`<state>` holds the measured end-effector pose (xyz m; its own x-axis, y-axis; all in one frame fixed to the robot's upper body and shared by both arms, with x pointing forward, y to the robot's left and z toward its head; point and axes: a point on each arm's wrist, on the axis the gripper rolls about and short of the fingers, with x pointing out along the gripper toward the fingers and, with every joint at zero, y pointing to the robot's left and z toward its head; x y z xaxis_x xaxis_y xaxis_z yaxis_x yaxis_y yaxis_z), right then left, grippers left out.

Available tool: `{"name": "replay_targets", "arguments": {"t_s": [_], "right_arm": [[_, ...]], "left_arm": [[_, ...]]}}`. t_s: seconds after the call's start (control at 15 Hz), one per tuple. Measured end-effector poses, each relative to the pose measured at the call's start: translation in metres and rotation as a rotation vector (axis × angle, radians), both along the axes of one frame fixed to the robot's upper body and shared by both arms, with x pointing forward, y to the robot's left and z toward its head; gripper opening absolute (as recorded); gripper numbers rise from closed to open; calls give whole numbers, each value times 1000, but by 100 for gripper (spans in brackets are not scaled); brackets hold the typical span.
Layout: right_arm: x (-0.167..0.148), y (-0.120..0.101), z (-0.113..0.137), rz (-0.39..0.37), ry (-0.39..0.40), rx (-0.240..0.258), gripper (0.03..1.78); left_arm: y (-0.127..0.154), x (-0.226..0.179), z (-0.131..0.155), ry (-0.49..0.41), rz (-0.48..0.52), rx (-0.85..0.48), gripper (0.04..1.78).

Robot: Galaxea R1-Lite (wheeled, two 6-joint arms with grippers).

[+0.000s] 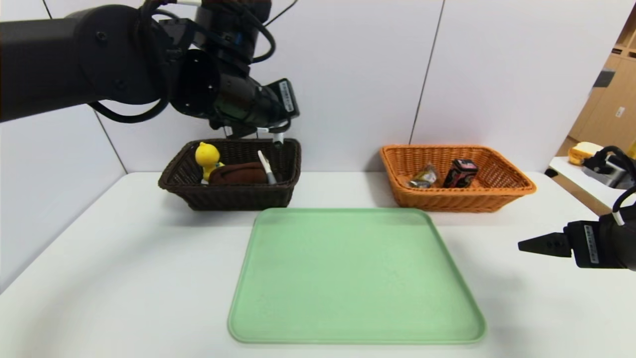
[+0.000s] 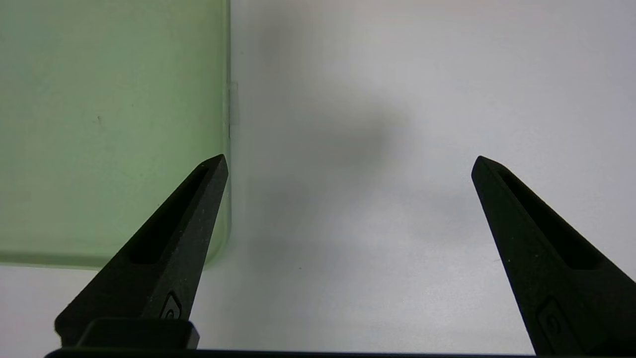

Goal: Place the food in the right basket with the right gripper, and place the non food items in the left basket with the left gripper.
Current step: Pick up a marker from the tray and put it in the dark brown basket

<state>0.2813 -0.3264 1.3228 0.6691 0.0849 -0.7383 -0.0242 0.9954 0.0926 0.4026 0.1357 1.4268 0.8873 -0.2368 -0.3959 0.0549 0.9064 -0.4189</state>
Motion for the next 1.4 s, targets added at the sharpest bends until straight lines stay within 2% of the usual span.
{"name": "replay_targets", "arguments": {"t_s": [0.13,0.4,0.93,1.0,1.2,1.4], "right_arm": [[0,1,1,17,-4,18,170],[-1,1,2,29,-10,34,170],[-1,0,2,26,-8,38,170],[-1,0,3,26,-9,38,170],[-1,0,3,25,-13,38,170],[0,0,7,25,-26,39,170]], "left_arm": [[16,18,-15,56,92,-36,17],[32,50,-52,138,209,-49,17],[49,99,-103,186,313,-29,17],[50,103,-108,191,316,-20,23],[48,107,-112,184,317,-25,70],[50,106,-106,167,313,-25,102]]}}
